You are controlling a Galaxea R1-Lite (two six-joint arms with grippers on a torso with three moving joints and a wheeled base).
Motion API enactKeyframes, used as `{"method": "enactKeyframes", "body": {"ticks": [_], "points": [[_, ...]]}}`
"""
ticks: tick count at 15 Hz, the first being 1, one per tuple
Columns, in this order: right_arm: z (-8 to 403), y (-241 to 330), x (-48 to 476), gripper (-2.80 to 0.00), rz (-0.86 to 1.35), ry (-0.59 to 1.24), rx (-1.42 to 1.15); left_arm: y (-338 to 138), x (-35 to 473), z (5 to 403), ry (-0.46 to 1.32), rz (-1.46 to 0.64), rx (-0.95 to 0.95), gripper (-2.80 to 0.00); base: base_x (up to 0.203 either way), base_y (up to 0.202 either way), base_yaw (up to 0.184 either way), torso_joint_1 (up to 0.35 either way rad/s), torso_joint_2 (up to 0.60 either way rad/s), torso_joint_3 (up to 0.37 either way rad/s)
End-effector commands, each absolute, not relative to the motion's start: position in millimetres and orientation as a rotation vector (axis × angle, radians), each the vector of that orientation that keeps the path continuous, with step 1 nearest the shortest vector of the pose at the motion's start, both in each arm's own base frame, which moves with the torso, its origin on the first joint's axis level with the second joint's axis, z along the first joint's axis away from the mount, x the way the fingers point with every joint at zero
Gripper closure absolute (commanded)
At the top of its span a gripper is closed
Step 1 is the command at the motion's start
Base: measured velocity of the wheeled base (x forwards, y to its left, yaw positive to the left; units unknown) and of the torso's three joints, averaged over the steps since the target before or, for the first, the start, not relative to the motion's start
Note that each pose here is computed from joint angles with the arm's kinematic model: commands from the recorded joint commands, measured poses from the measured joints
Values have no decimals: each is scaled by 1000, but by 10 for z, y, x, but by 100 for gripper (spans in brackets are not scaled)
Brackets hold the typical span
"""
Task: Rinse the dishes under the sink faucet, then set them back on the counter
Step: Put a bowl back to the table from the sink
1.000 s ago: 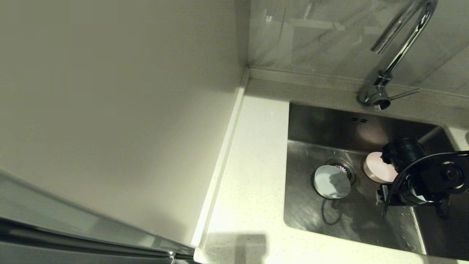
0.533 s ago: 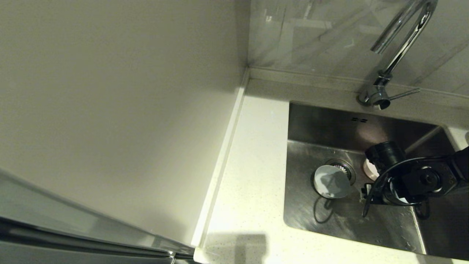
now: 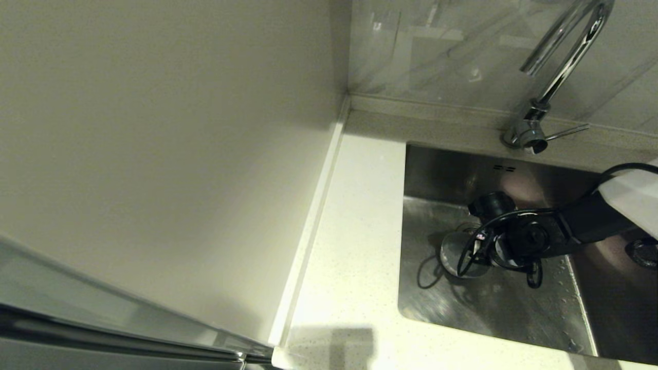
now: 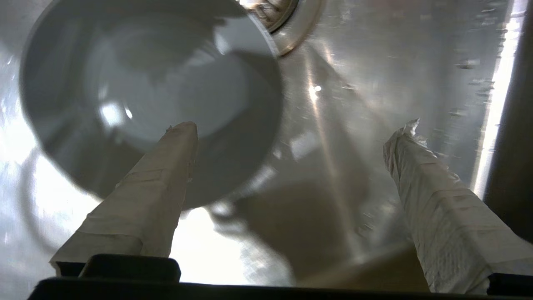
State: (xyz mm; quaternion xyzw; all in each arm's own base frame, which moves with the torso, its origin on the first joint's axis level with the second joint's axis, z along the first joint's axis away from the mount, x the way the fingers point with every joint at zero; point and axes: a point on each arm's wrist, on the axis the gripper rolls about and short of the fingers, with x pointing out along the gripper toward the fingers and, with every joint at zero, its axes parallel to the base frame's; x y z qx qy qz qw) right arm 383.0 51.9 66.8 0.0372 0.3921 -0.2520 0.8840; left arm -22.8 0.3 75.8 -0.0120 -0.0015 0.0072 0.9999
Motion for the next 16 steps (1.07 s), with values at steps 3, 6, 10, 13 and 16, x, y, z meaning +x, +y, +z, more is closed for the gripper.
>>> {"method": "enactKeyframes", "body": {"ticks": [3, 6, 10, 13, 16], "points": [[279, 514, 4070, -280, -556, 859, 80, 4, -230, 757, -6, 17, -25, 0, 0, 0, 0, 0, 0, 0], [190, 493, 4144, -280, -573, 861, 102, 4, -231, 757, -7, 14, -25, 0, 0, 0, 0, 0, 0, 0], [243, 483, 4155, 0, -576, 848, 120, 3, -230, 757, -6, 15, -25, 0, 0, 0, 0, 0, 0, 0], [345, 482, 4150, 0, -575, 825, 132, 3, -232, 757, -8, 15, -25, 0, 0, 0, 0, 0, 0, 0], [403, 478, 4125, 0, -575, 818, 136, 4, -230, 757, -6, 14, -25, 0, 0, 0, 0, 0, 0, 0]]}}
